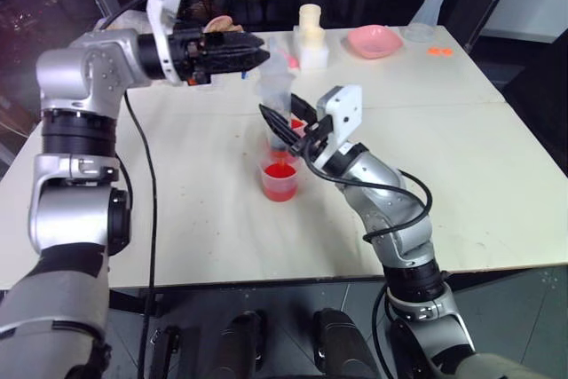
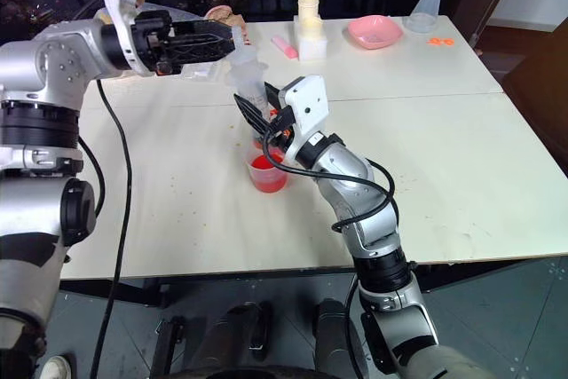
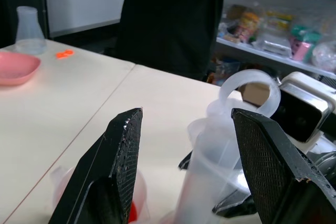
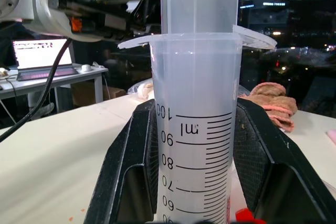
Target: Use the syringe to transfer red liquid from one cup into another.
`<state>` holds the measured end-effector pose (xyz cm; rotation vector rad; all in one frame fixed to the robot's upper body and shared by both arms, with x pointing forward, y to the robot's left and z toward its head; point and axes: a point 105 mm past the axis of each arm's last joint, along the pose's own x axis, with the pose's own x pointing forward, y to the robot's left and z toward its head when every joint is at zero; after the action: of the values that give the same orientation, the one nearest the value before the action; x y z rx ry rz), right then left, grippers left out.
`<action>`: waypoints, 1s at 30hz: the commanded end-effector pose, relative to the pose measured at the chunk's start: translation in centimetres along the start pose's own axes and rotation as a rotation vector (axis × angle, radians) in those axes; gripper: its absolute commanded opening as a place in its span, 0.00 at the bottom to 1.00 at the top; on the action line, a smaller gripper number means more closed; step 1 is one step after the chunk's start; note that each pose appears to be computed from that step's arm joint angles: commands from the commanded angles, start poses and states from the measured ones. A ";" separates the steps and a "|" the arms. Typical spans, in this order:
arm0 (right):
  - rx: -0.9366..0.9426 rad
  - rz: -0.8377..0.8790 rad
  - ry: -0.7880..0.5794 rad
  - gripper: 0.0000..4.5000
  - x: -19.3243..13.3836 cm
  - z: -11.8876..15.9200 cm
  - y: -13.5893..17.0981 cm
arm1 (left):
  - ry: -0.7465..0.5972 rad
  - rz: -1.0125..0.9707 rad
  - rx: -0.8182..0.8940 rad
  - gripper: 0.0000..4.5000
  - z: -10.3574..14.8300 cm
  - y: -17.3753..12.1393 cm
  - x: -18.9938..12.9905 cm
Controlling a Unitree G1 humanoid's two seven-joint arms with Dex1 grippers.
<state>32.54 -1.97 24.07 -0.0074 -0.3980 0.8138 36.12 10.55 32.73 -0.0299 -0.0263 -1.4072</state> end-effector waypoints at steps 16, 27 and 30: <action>-0.055 0.018 -0.049 0.30 0.3 1.7 0.0 | 0.023 -0.097 0.047 0.31 -0.1 -1.1 3.0; -0.011 0.027 -0.055 0.30 0.5 2.2 0.1 | 0.067 -0.100 0.054 0.07 -0.8 -1.2 3.2; 0.026 0.021 -0.063 0.30 0.6 2.6 0.0 | 0.072 -0.107 0.050 0.07 -1.0 -1.3 3.3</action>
<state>33.33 -2.77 23.32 0.0139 -0.3284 0.7995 36.31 8.19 31.66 0.0317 0.0004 -1.4482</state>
